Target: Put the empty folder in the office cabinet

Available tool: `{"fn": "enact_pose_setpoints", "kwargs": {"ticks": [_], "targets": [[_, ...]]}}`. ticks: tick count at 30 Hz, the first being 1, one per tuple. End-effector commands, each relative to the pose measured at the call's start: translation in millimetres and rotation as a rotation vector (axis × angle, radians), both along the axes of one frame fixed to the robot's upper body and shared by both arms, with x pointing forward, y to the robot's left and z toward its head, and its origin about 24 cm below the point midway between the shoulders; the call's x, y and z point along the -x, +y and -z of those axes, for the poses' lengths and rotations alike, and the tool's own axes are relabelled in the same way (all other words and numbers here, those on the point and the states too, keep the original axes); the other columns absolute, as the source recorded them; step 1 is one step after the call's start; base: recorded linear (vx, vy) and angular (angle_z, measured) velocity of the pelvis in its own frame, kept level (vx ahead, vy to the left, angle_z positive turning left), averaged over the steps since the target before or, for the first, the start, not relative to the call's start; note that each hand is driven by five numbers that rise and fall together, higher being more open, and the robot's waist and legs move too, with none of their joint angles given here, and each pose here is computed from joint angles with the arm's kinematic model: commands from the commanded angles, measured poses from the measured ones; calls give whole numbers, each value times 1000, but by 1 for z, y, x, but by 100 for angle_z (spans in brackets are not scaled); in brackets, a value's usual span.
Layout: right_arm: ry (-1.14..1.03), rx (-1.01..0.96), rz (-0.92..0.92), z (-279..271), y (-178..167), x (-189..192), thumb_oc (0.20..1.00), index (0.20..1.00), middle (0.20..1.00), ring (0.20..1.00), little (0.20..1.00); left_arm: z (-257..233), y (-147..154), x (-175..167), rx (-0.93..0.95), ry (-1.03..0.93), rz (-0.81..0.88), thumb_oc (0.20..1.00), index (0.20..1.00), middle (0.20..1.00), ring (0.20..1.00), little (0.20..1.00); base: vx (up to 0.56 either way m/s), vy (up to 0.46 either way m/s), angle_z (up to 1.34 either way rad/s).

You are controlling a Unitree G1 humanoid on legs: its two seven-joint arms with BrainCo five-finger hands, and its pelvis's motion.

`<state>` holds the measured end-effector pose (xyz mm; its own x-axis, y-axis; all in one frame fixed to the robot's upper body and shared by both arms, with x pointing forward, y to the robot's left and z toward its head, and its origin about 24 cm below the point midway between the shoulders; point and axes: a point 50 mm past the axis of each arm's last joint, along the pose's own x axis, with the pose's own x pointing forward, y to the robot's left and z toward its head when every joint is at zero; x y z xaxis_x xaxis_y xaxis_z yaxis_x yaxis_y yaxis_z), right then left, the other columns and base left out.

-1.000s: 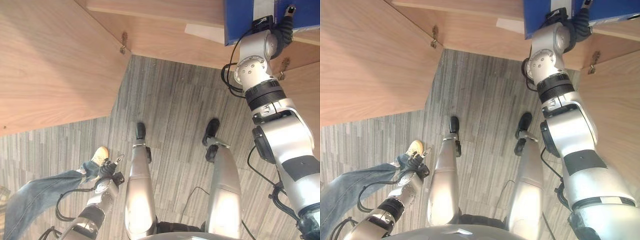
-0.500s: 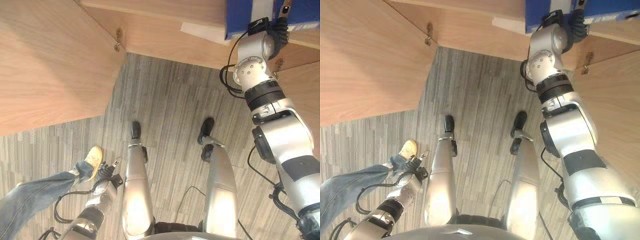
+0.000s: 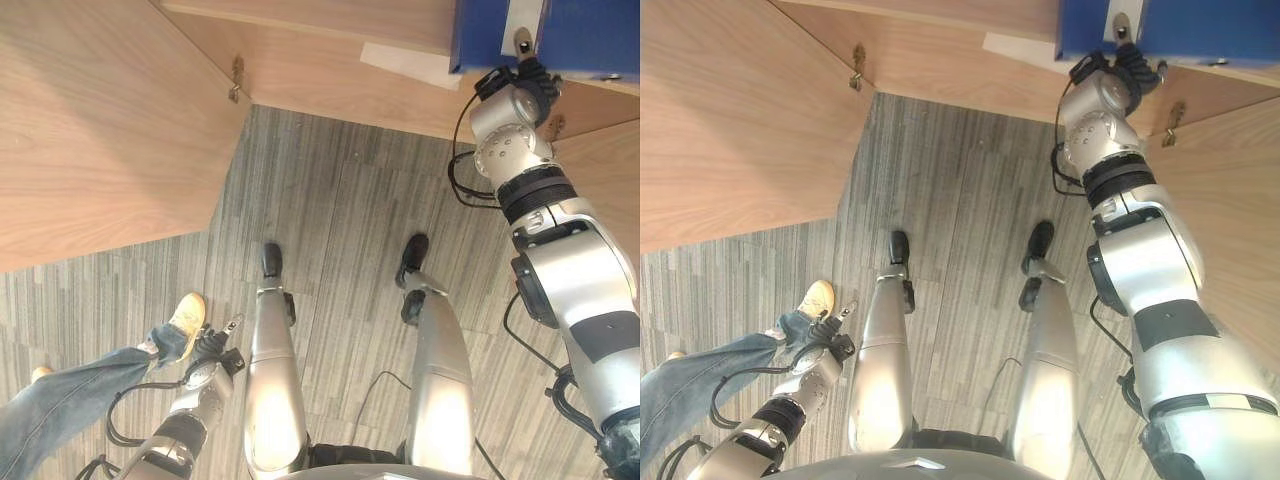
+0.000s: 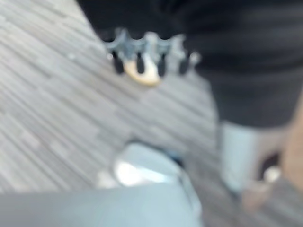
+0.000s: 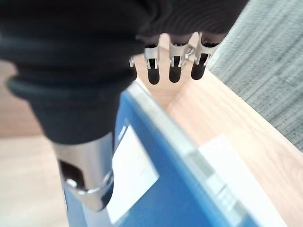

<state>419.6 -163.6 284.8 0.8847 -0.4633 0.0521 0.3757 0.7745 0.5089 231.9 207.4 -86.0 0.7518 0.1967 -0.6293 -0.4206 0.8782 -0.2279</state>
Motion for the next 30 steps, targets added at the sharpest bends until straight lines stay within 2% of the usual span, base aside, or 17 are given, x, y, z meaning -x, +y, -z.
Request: {"fn": "enact_pose_setpoints", "kwargs": {"ticks": [1, 6, 9, 10, 13, 14, 15, 24, 30], "targets": [[-50, 343, -20, -10, -14, 3, 1000, 1000, 1000, 1000, 1000, 8, 23, 23, -88, 64, 8, 1000, 1000, 1000, 1000, 1000, -53, -1, 0], [-53, 597, -183, -6, 5, 2, 1000, 1000, 1000, 1000, 1000, 6, 28, 22, -100, 47, 24, 1000, 1000, 1000, 1000, 1000, -75, 23, -5], [43, 894, -111, 3, 7, 3, 1000, 1000, 1000, 1000, 1000, 3, 31, 21, -109, 41, 24, 1000, 1000, 1000, 1000, 1000, -54, 22, -8], [43, 894, -111, 3, 7, 3, 1000, 1000, 1000, 1000, 1000, 3, 31, 21, -109, 41, 24, 1000, 1000, 1000, 1000, 1000, -56, -11, -4], [128, 1138, 55, 0, -6, 4, 1000, 1000, 1000, 1000, 1000, -1, 36, 15, -131, 25, 6, 1000, 1000, 1000, 1000, 1000, -68, -39, -2], [128, 1138, 55, 0, -6, 4, 1000, 1000, 1000, 1000, 1000, -1, 36, 15, -131, 25, 6, 1000, 1000, 1000, 1000, 1000, -100, -68, -4], [212, 1306, 145, -3, -19, 3, 1000, 1000, 1000, 1000, 1000, -3, 42, 14, -148, 22, -9, 1000, 1000, 1000, 1000, 1000, -64, -49, -3], [336, 1434, 256, -8, -44, 4, 1000, 1000, 1000, 1000, 1000, -6, 58, 18, -190, 12, -14, 1000, 1000, 1000, 1000, 1000, -18, -77, 2], [357, 1392, 250, -14, -53, 5, 1000, 1000, 1000, 1000, 1000, -8, 61, 18, -191, 9, 2, 1000, 1000, 1000, 1000, 1000, 2, -38, 2]]}}
